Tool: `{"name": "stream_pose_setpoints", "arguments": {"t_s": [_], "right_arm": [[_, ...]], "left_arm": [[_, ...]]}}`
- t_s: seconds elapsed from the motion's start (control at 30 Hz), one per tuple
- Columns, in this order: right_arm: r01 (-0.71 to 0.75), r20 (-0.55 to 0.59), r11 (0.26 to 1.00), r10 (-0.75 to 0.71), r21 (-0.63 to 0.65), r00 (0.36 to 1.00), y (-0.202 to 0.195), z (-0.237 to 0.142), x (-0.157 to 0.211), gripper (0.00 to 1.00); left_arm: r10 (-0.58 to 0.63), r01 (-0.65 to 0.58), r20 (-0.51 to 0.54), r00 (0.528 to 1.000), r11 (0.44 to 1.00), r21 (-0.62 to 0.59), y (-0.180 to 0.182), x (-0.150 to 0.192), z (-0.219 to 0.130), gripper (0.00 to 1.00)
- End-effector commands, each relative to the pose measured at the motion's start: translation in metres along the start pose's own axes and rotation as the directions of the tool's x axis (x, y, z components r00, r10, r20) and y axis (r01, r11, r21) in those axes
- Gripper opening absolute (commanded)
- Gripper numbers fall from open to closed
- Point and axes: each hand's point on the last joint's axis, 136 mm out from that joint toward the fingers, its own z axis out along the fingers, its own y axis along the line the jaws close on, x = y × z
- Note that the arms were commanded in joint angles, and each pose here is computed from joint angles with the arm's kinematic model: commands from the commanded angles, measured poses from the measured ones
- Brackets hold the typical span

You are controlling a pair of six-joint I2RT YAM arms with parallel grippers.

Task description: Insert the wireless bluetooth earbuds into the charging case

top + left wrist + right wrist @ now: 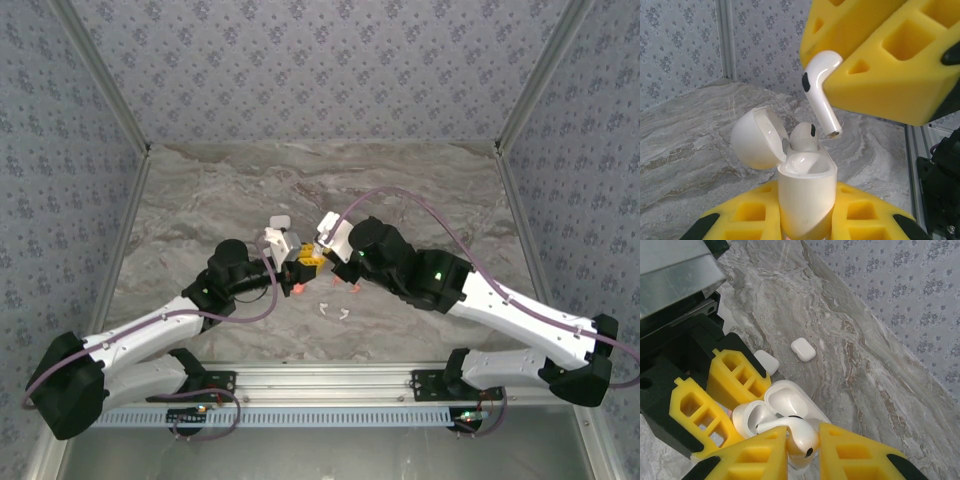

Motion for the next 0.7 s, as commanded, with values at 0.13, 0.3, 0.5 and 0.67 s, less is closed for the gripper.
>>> {"name": "stream_pose_setpoints", "arguments": {"t_s": [0.13,0.3,0.5,0.67], "right_arm": [[0.022,-0.002,1.000,-0.022,0.015,1.000,-0.001,0.003,-0.008,0.22],[0.028,-0.025,1.000,-0.027,0.005,0.999,0.003,0.010,-0.004,0.22],[0.017,-0.028,0.997,-0.020,-0.078,0.999,0.017,0.011,-0.001,0.23],[-0.031,-0.043,0.986,0.024,-0.167,0.999,0.025,0.009,0.002,0.26]], "left_arm": [[0.048,-0.052,0.072,0.996,0.998,0.047,-0.011,-0.026,0.000,0.00],[0.049,-0.053,0.073,0.996,0.997,0.050,-0.012,-0.026,0.000,0.00],[0.050,-0.053,0.079,0.996,0.998,0.043,-0.012,-0.027,-0.001,0.00],[0.053,-0.057,0.088,0.995,0.997,0.044,-0.013,-0.030,-0.002,0.00]]}}
